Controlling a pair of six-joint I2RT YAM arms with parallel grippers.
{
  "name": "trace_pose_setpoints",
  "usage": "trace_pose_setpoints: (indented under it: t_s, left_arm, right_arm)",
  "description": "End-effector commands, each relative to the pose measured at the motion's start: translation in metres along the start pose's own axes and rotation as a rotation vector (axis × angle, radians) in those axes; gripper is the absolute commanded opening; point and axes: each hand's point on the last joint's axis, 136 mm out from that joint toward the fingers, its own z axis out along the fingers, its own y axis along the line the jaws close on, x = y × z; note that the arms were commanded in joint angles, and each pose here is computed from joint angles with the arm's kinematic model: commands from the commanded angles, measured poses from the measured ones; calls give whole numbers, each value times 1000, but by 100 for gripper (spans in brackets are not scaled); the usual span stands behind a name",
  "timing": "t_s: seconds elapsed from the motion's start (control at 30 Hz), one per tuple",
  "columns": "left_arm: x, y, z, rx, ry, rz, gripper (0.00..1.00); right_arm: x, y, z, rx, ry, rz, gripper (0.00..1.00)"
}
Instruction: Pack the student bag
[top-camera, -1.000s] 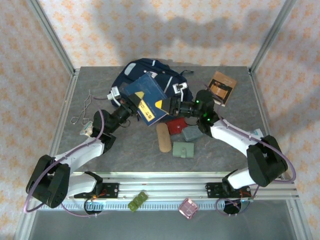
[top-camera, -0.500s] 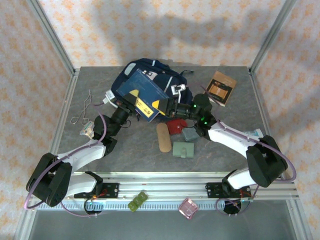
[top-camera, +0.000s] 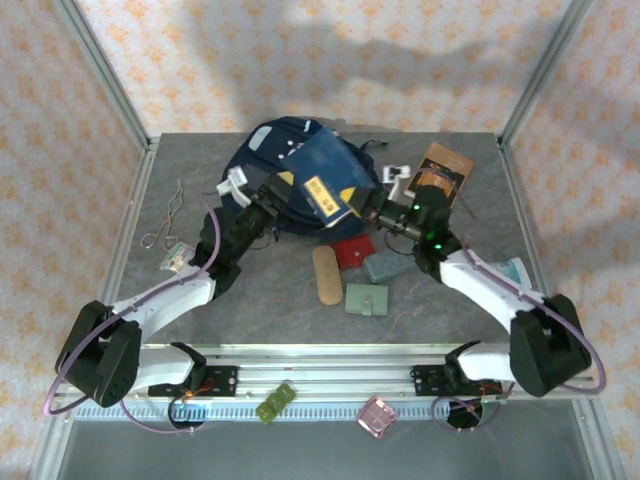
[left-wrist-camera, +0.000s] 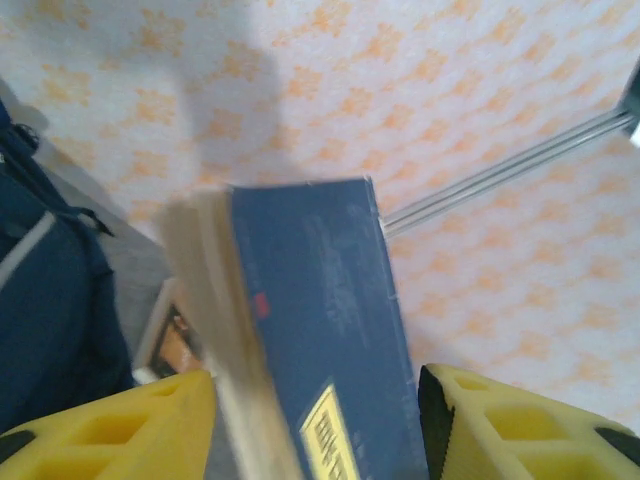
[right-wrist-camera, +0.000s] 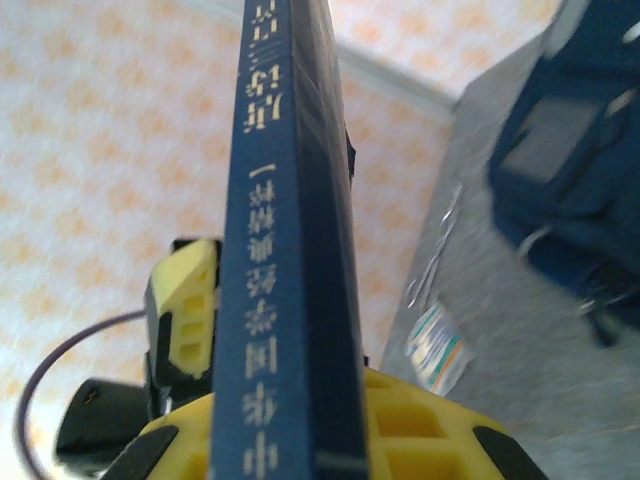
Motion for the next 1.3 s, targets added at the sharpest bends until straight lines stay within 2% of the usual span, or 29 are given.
trace_pose_setpoints:
  t_s: [0.0,0.17,0.33,0.5,0.73,1.07,1.1,1.17,1.23,1.27]
  left_arm:
    - [22,44,20,-260,158,260,60]
    - [59,83,59,-447,360,450,63]
    - [86,111,97,-612,488,628,63]
    - [107,144,131,-733,542,756,65]
    - [119,191,165,-885,590,906,64]
    - [119,225,164,-981,600,1029,56]
    - [121,229,162,-990,607,1036,54]
    - [124,237,158,-1007,625,1048,44]
    - [128,244,153,-1012,641,1053,26]
    - [130,246,152,-1009,647,1053,21]
  right_arm:
    - [-36,-5,-33,126,-148,-90,0]
    - [-69,-40,-84,286,-310,-59,0]
    - [-77,-65,-117,393,-396,-36,0]
    - [-79,-79,-132,457,-433,-34,0]
    - [-75,-86,-133,475,-414,-27,0]
    - [-73,-86,-129,447,-396,-14,0]
    - [-73,-86,-128,445,-393,-10,0]
    - [-73,-87,-125,437,-384,2,0]
    - [-73,-87,-124,427,-381,7,0]
    - [-73,-87,-123,426,-382,10,0]
